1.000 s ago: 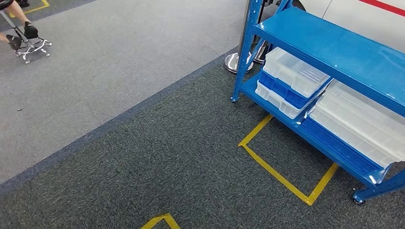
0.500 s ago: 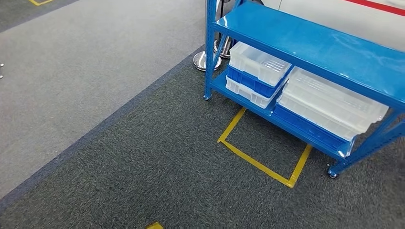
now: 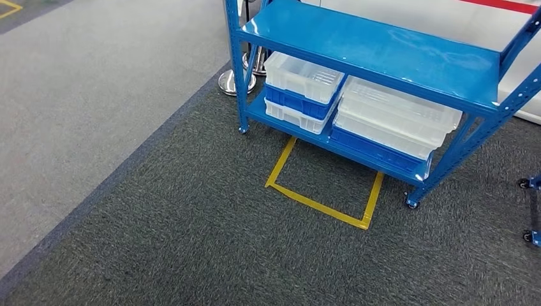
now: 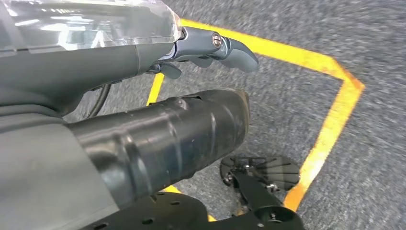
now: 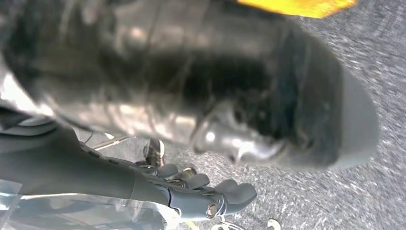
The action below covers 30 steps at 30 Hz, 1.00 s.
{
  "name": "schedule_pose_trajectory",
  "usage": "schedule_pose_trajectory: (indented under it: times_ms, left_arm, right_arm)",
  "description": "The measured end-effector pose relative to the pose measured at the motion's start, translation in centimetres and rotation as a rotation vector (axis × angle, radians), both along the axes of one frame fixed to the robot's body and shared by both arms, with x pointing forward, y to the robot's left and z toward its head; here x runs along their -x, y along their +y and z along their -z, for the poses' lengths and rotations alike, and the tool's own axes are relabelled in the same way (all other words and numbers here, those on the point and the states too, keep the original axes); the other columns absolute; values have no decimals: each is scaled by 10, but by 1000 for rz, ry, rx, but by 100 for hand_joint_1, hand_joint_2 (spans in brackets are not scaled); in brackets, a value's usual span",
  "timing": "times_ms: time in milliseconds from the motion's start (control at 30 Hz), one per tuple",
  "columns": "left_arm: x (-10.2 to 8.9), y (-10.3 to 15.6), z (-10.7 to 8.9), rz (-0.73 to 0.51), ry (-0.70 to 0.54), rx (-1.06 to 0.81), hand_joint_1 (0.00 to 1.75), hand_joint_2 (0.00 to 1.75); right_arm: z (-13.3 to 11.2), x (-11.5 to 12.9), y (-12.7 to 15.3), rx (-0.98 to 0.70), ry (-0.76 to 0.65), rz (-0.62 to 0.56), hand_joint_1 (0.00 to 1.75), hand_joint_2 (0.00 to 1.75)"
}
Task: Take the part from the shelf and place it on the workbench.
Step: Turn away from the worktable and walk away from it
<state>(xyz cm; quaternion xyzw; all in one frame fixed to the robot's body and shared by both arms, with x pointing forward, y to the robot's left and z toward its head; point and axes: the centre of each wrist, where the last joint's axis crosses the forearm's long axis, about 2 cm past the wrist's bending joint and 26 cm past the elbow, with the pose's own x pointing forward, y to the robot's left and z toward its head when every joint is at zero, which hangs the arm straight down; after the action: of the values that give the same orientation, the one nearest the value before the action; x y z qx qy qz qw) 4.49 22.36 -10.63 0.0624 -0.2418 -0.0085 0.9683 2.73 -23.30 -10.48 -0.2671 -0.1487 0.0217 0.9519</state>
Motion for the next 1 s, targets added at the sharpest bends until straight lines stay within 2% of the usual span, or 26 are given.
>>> schedule_pose_trajectory:
  times_ms: [1000]
  left_arm:
    - [0,3,1,12,-36,56,0,0]
  right_arm:
    - [1,0,6,-136,63,-59,0,0]
